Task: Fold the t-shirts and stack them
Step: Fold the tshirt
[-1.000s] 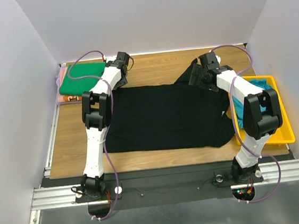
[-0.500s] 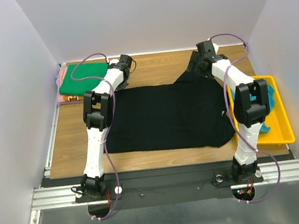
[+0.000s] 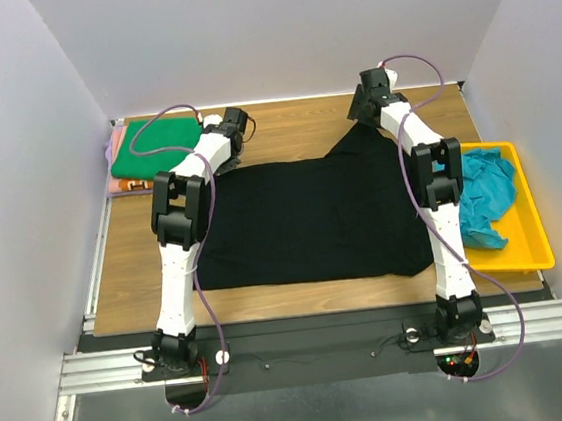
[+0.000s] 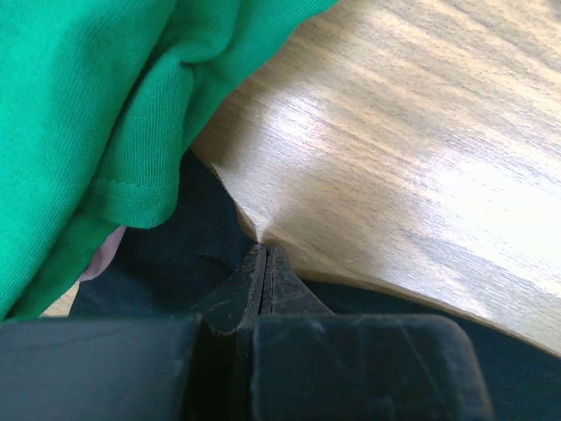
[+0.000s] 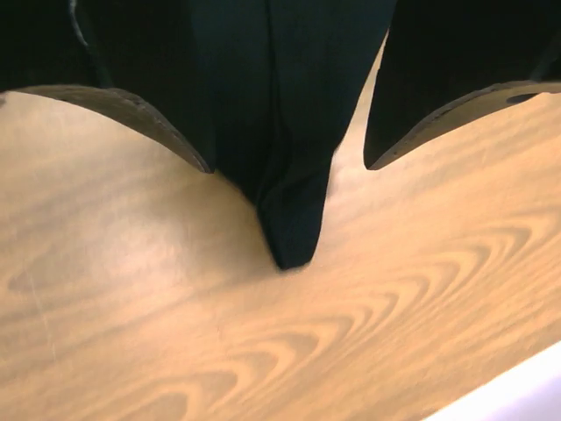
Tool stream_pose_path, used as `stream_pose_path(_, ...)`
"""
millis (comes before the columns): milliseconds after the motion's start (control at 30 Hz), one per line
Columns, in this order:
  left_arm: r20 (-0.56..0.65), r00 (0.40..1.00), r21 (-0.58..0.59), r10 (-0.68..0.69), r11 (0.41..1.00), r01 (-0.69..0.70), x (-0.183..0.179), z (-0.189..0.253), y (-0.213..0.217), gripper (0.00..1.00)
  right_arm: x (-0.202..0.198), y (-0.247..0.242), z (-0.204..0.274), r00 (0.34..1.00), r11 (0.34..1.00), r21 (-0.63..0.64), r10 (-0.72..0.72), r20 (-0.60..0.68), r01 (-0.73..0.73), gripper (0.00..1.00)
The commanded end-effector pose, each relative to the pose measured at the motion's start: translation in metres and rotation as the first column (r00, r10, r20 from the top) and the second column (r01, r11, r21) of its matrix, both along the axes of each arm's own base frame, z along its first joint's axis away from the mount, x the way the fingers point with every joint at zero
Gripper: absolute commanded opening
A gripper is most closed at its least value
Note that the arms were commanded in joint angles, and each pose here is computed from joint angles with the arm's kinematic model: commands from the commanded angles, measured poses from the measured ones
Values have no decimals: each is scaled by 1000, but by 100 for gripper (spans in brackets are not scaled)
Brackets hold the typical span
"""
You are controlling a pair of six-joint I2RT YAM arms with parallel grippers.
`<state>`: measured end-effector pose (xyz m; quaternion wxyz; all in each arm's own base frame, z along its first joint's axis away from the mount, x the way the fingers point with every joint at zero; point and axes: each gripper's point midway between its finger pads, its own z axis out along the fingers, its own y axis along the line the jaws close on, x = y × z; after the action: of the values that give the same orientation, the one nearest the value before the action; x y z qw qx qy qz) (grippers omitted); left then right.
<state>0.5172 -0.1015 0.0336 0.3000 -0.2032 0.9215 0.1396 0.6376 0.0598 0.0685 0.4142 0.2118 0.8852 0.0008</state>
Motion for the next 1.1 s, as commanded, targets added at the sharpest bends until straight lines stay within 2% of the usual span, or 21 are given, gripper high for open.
stream_pose_path(0, 97, 995, 1, 23, 1000, -23, 5, 44, 2, 0, 32, -10, 29, 993, 1000, -14, 5, 119, -4, 70)
stream_pose_path(167, 95, 995, -3, 24, 1000, -24, 6, 42, 1, 0, 33, -2, 8, 994, 998, 32, 42, 99, -46, 56)
stream_pose_path(200, 93, 995, -6, 25, 1000, -24, 6, 41, 0, 0, 33, -1, 6, 994, 998, 38, 41, 97, -45, 48)
stream_pose_path(233, 91, 996, -5, 24, 1000, -23, 6, 40, 0, 0, 34, 1, 3, 994, 997, 46, 51, 99, -56, 45)
stream_pose_path(267, 91, 995, -5, 27, 1000, -26, 6, 40, 0, 0, 34, 2, 1, 993, 997, 49, 59, 100, -64, 37)
stream_pose_path(300, 92, 995, -6, 26, 1000, -26, 6, 40, 0, 0, 35, 3, -2, 993, 996, 46, 67, 99, -72, 34)
stream_pose_path(433, 96, 995, -4, 31, 1000, -30, 5, 42, 0, 0, 37, 5, 4, 991, 996, 50, 73, 112, -79, 15)
stream_pose_path(533, 102, 994, -7, 36, 999, -36, 4, 49, 2, 0, 34, 3, 15, 990, 996, 40, 78, 122, -83, 6)
stream_pose_path(567, 107, 993, -8, 38, 999, -38, 4, 51, 2, 0, 33, 2, 31, 987, 996, 34, 76, 142, -82, 1)
stream_pose_path(800, 140, 989, -25, 54, 998, -51, -9, 68, 1, 0, -5, -14, 48, 994, 998, -31, 50, 95, -47, 0)
stream_pose_path(833, 147, 988, -29, 54, 998, -50, -10, 70, 0, 0, -12, -16, 67, 992, 999, -36, 45, 116, -41, 0)
stream_pose_path(867, 145, 988, -29, 50, 998, -47, -15, 71, 0, 0, -23, -20, 56, 996, 999, -45, 34, 84, -30, 0)
stream_pose_path(1067, 146, 987, -26, 68, 998, -64, -38, 72, -1, 0, -80, -31, 62, 999, 999, -52, -8, 36, 9, 0)
